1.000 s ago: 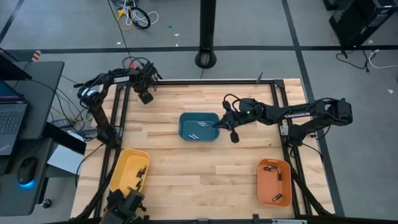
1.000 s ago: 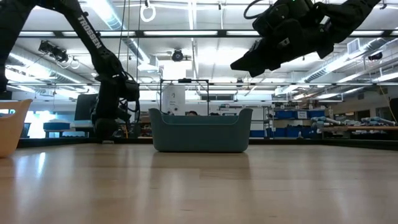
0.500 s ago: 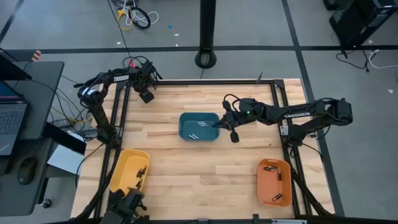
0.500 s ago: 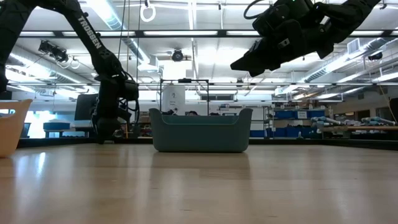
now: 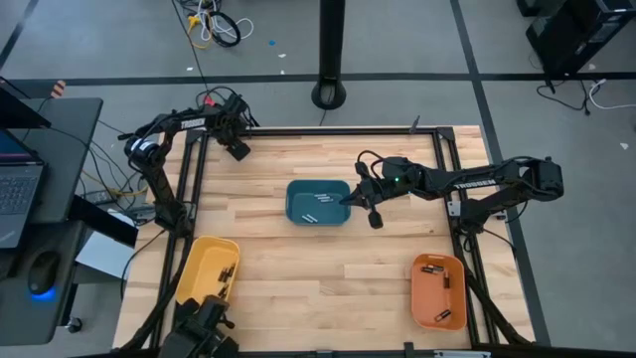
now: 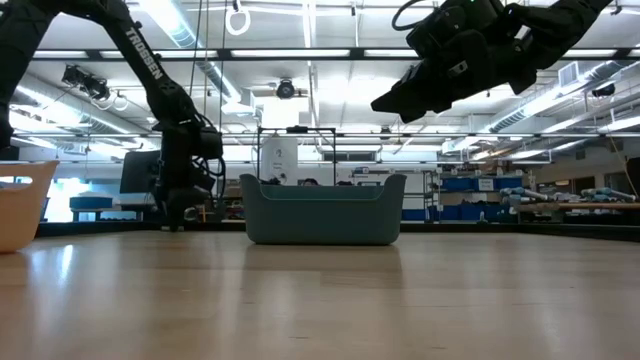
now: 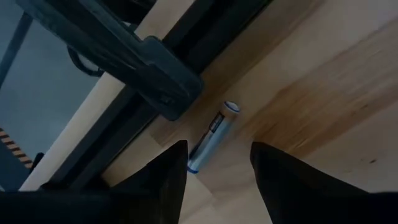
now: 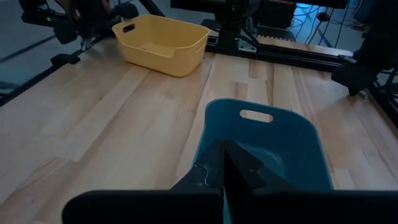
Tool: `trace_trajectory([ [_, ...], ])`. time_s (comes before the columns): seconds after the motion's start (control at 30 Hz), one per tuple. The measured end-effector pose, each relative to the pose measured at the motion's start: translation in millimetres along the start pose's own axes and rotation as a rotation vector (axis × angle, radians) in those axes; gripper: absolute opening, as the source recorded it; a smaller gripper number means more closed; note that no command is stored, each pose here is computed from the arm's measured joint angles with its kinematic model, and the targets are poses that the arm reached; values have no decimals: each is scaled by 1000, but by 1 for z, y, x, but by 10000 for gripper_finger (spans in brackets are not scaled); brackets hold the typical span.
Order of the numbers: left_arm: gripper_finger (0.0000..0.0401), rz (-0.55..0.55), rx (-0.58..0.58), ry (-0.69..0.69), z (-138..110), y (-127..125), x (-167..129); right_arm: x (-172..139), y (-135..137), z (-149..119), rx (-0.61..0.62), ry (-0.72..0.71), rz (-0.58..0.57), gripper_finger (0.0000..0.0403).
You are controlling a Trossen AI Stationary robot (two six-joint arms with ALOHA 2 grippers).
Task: Sort batteries
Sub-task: Put the silver battery into the blue bin
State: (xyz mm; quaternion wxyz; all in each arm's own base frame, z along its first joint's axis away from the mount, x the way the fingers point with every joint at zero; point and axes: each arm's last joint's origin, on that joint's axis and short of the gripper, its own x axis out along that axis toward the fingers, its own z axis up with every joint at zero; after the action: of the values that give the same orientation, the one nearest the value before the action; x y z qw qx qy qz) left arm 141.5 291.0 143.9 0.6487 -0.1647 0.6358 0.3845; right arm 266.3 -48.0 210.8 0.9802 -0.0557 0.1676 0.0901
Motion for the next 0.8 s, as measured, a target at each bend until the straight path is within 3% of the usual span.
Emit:
trace_trajectory([
  [0.27, 175, -46, -7, 141, 13, 4, 3, 0, 0, 0, 5, -1, 0, 8],
  [0.43, 130, -113, 4, 186, 13, 2, -2, 0, 0, 1, 5, -6, -1, 8],
  [0.63, 70, -167, 112, 308, 0, -9, -3, 0, 0, 1, 5, -7, 0, 8],
  [0.8, 49, -126, 139, 303, 2, -15, -4, 0, 0, 1, 5, -7, 0, 8],
])
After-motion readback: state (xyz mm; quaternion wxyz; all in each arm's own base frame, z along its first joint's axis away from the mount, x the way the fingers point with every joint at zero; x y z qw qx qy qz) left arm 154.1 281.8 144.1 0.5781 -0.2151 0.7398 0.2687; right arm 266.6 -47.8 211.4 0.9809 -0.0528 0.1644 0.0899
